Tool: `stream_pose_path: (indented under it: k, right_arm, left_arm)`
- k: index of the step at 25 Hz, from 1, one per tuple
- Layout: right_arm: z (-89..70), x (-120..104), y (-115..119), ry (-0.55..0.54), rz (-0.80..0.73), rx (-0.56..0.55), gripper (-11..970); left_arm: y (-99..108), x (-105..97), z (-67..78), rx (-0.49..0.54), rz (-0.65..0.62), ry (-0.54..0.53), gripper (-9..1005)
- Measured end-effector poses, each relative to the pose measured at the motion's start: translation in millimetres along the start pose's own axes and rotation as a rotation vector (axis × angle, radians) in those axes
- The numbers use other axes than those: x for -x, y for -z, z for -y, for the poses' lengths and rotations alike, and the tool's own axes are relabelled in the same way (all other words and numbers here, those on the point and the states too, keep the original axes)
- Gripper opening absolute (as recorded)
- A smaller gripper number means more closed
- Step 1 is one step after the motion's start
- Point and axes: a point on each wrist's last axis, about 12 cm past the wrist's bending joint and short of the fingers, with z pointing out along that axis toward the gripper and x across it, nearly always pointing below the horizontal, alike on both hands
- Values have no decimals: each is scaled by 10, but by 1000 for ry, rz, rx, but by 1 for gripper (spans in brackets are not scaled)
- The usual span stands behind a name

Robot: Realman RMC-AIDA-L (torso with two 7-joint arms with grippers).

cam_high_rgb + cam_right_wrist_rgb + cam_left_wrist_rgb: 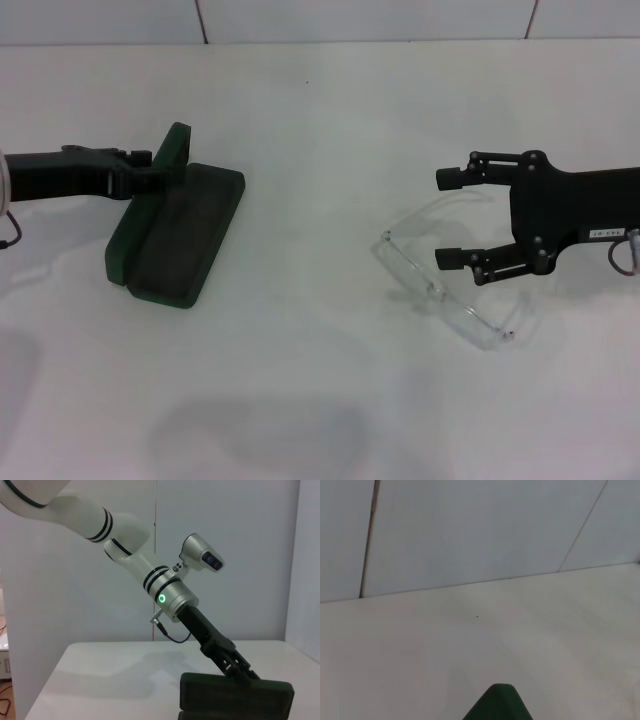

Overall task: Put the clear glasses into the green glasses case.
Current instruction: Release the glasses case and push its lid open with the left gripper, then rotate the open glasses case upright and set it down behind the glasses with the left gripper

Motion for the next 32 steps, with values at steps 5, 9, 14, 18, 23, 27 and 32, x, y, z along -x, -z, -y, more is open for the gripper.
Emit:
stream_pose_path:
  k: [5, 9, 14, 18, 23, 27, 32]
  right_arm:
    - [3, 9, -15, 12, -11, 14, 868]
    - [-41, 13, -78, 52, -50, 73, 869]
    - [-99, -1, -153, 78, -73, 116, 868]
    - [-101, -17, -100, 70, -61, 87, 869]
    - [-163, -62, -93, 67, -51, 81, 869]
    - [-227, -98, -148, 75, -37, 88, 868]
    - [-323, -164, -197, 71, -29, 97, 868]
  left_arm:
    - [3, 7, -19, 15, 0, -17, 544]
    - [-1, 44, -44, 33, -3, -39, 407]
    - [12, 86, -67, 42, -10, -62, 271]
    - [-23, 177, -50, 35, -8, -84, 223]
    - [-57, 337, -33, 29, 21, -180, 219]
    - [-173, 556, 49, -8, 33, -270, 215]
    - [-473, 847, 268, -101, -4, -441, 213]
